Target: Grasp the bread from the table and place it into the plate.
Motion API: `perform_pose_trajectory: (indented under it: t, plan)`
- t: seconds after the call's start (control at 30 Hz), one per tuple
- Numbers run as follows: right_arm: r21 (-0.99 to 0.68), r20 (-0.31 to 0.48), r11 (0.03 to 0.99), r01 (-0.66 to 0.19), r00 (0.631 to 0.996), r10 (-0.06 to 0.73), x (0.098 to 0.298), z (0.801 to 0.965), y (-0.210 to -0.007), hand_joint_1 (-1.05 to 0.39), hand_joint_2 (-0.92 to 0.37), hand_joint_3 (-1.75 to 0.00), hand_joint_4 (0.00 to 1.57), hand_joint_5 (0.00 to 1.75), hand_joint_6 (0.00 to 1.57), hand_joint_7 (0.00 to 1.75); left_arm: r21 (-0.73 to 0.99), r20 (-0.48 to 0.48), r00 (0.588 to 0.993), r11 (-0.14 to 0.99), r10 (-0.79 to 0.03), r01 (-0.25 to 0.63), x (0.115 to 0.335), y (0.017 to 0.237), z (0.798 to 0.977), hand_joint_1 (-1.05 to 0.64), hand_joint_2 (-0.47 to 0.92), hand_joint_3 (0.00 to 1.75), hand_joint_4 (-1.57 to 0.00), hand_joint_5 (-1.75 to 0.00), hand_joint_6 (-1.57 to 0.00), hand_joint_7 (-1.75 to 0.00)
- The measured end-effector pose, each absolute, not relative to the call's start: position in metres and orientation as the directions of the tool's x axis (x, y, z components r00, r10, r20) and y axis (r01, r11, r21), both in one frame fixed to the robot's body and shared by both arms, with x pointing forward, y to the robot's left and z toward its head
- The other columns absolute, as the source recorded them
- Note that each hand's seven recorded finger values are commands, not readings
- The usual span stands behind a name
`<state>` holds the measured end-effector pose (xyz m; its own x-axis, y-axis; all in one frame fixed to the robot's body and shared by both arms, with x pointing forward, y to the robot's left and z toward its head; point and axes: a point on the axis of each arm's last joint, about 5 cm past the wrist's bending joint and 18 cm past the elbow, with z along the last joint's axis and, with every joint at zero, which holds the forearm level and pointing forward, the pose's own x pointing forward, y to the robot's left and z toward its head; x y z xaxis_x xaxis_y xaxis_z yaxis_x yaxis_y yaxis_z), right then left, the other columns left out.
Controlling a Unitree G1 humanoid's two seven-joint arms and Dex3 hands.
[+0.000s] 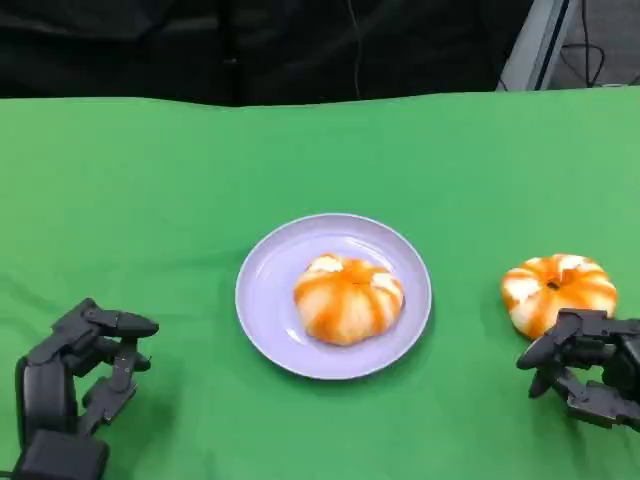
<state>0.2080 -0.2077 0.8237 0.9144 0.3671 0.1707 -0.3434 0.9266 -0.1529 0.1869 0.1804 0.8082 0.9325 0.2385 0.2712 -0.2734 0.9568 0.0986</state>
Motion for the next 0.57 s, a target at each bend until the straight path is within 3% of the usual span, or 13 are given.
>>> perform_pose_trajectory:
  t: [0.57]
  plan:
    - [-0.151, 0.171, 0.927, -0.342, 0.915, 0.365, 0.2081, 0.8237, -0.2077, 0.06, -0.83, -0.62, 0.88, 1.35, 0.97, 0.89, 0.097, 0.278, 0.933, 0.959, 0.229, -0.265, 0.1871, 0.1804, 0.8089, -0.07, 0.88, 0.49, -0.82, -1.45, -0.85, -1.12]
